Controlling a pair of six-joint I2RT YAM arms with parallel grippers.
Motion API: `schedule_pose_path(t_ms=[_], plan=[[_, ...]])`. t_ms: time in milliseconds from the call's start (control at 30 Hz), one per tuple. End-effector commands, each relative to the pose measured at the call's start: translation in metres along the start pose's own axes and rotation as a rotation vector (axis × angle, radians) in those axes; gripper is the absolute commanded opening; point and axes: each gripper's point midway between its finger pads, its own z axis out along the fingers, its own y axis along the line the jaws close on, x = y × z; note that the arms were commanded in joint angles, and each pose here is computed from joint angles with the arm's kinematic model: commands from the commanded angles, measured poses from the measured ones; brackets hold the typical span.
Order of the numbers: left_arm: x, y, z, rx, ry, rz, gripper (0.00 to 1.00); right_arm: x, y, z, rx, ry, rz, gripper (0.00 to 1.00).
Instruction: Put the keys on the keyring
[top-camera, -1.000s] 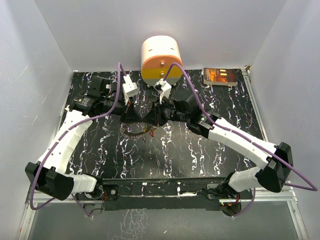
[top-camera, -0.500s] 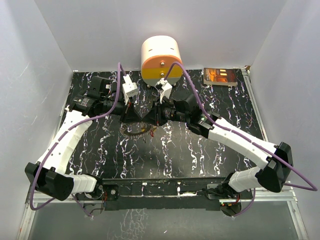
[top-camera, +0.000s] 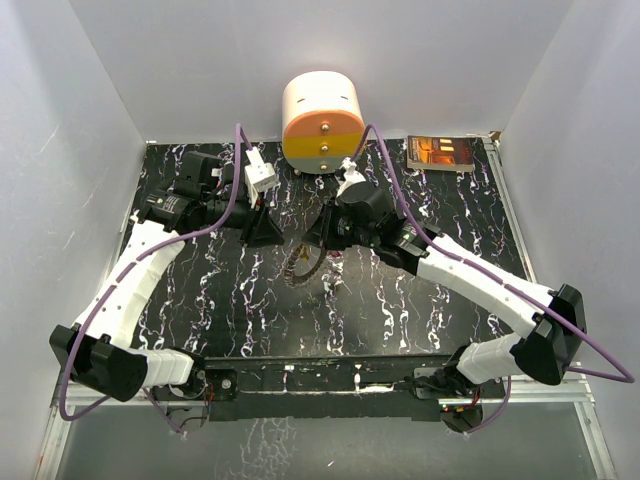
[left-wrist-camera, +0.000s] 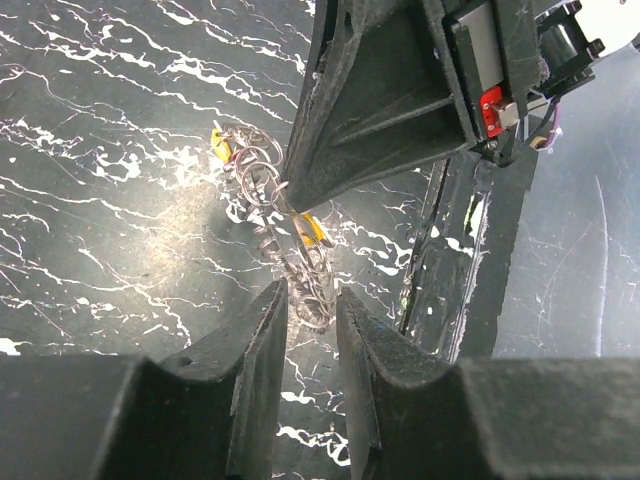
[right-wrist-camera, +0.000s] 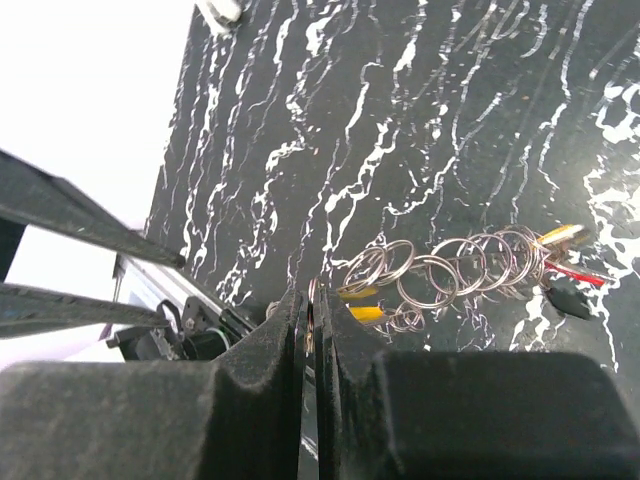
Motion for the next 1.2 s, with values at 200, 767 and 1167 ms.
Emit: schedule_pose_path(t_ms=[200,767,1167], plan=[[-0.024,-0.02,0.006,0.147,-0.05,-0.095,0.24,-0.033,-0.009,-0.003,0.172,-0.125,0.293,0.08],[-0.002,-0.021,0.038,0.1,0.035,-0.05,0.16,-0.027,-0.017,0.002,0.31,-0.122,0.579,0.08],[0.007,-0.008,0.054,0.008,0.04,0.077,0.15,-0.029,0.001,-0.004,0.257,-0.121,0.681,0.08]])
